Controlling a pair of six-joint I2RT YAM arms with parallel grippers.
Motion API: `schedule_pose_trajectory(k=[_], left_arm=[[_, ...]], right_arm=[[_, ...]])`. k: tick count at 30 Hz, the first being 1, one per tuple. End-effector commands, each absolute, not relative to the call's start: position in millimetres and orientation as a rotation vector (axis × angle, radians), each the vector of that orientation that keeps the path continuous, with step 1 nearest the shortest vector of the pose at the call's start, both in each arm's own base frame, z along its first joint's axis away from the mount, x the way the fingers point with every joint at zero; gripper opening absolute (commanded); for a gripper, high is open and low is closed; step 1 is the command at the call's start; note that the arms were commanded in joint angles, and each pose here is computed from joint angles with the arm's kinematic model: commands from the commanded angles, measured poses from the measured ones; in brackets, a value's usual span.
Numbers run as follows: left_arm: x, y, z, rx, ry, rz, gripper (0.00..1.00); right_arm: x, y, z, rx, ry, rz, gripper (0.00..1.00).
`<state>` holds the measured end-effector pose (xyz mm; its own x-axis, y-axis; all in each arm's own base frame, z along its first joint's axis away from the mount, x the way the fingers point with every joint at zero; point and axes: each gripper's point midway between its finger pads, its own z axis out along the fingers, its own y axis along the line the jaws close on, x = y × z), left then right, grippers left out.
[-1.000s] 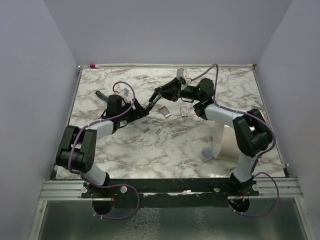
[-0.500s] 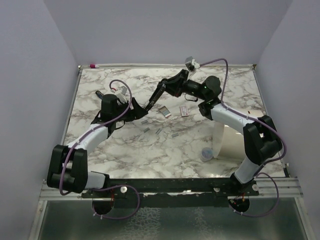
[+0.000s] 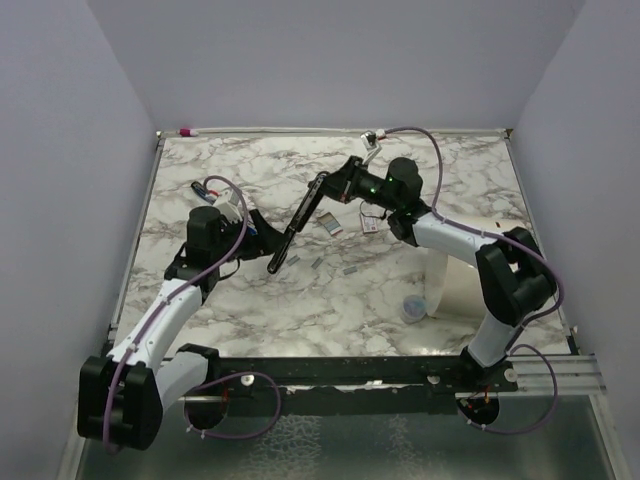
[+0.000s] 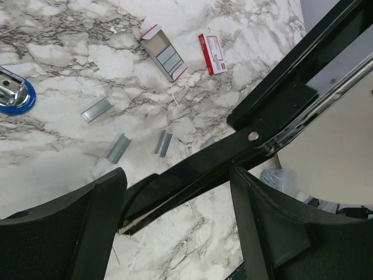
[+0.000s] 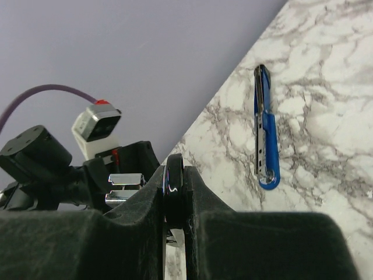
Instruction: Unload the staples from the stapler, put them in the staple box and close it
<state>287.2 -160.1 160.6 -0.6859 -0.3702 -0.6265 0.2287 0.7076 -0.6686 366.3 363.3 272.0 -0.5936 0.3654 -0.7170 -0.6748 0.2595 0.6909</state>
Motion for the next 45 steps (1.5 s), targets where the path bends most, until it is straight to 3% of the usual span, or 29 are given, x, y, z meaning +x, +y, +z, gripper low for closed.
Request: schedule_pose_trajectory(k=[1,25,45], left_arm=[[282.6,-149.5,166.0,-0.145,2.105,-0.908,0.75],[272.8,-120.9,249.4,-0.045,1.957,-0.695,0.9],[257.2,-88.6,320.6,-0.019,1.823,-0.494,0.92]], right_arm=[[364.6,376.2,259.4,-0.121,1.753,1.573,0.01],[347.3,418.4,232.4,-0.032,1.829,1.533,0.01],[318.3,492.8,200.4,-0.038,1.872,1.57,0.01]])
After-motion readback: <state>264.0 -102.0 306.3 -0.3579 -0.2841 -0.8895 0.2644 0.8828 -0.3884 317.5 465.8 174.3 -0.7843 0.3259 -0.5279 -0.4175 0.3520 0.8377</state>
